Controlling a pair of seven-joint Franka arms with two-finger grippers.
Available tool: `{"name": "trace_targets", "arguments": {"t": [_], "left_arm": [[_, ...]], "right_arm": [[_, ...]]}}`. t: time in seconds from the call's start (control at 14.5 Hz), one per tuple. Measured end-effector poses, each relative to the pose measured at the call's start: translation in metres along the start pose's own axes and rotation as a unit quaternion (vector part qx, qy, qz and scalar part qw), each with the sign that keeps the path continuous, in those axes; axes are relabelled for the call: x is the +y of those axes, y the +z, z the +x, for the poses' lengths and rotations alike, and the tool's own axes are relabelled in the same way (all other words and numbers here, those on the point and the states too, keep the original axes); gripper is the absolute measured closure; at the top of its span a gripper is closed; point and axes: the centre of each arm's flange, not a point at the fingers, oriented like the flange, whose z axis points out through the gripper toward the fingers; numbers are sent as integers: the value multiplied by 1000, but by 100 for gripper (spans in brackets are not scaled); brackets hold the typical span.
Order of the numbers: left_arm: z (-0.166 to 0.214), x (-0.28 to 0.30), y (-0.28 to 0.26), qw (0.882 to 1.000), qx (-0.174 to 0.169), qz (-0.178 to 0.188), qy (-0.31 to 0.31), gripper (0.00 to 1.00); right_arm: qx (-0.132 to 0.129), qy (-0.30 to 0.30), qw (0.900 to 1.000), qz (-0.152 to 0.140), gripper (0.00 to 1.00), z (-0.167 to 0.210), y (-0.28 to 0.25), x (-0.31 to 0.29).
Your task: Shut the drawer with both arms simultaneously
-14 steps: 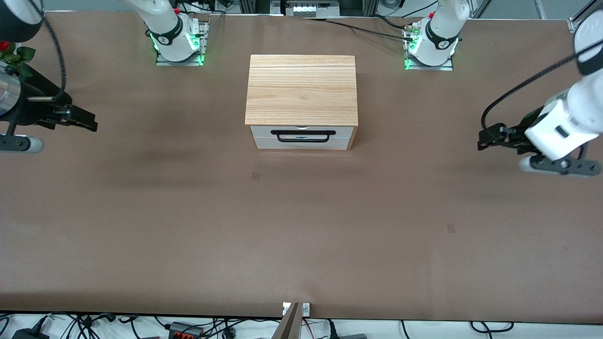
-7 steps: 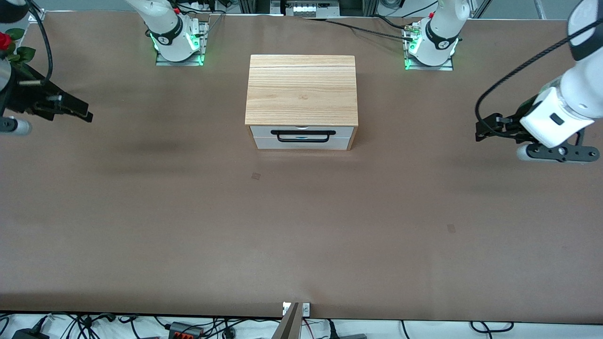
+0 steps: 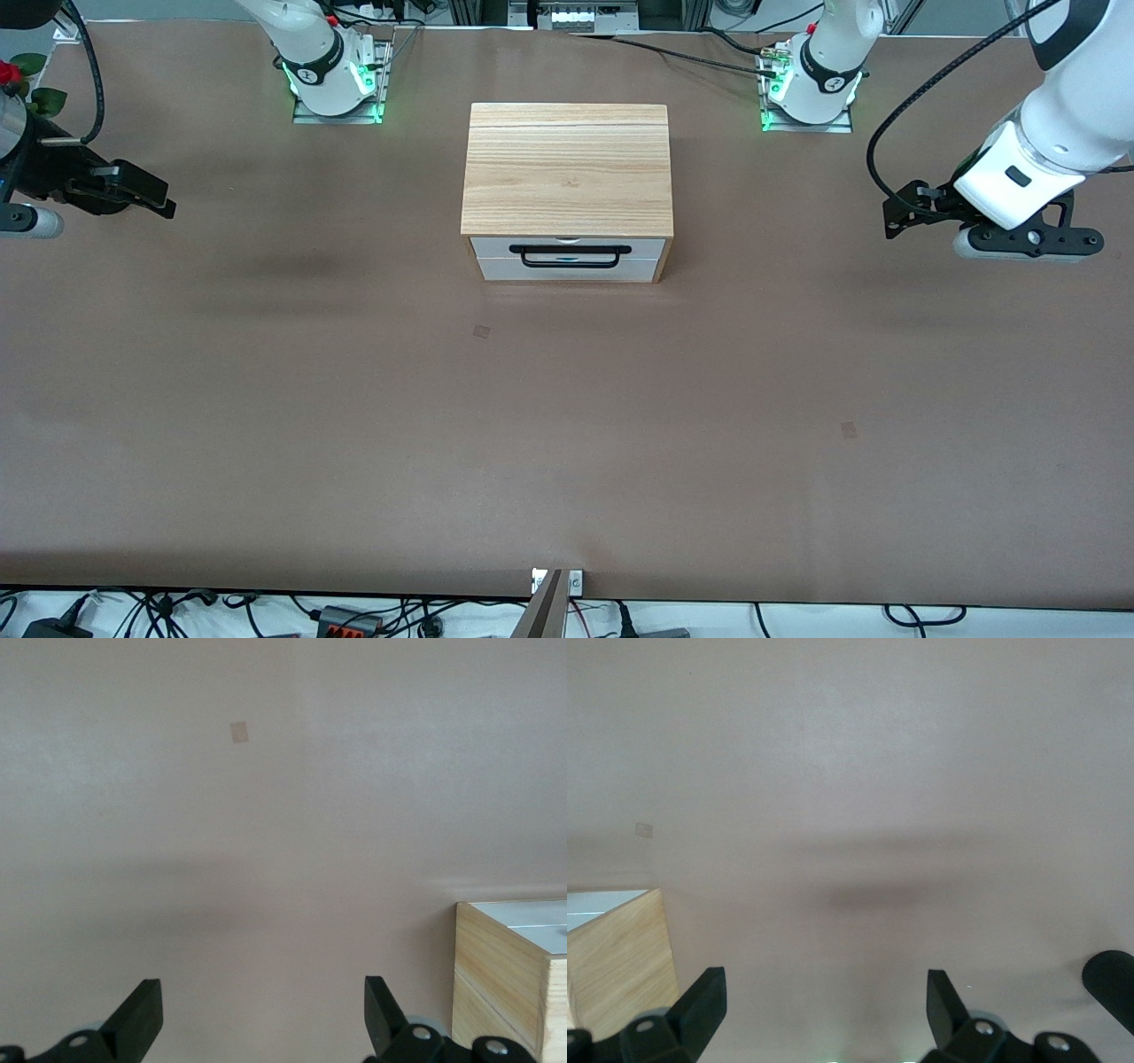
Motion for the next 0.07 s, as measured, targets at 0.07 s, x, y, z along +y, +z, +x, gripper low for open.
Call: {"name": "trace_targets", "arguments": {"t": [0.07], "left_arm": [[1, -3, 1, 1000, -1, 0, -3, 0]], "right_arm": [[0, 0, 1000, 0, 0, 0, 0, 0]]}}
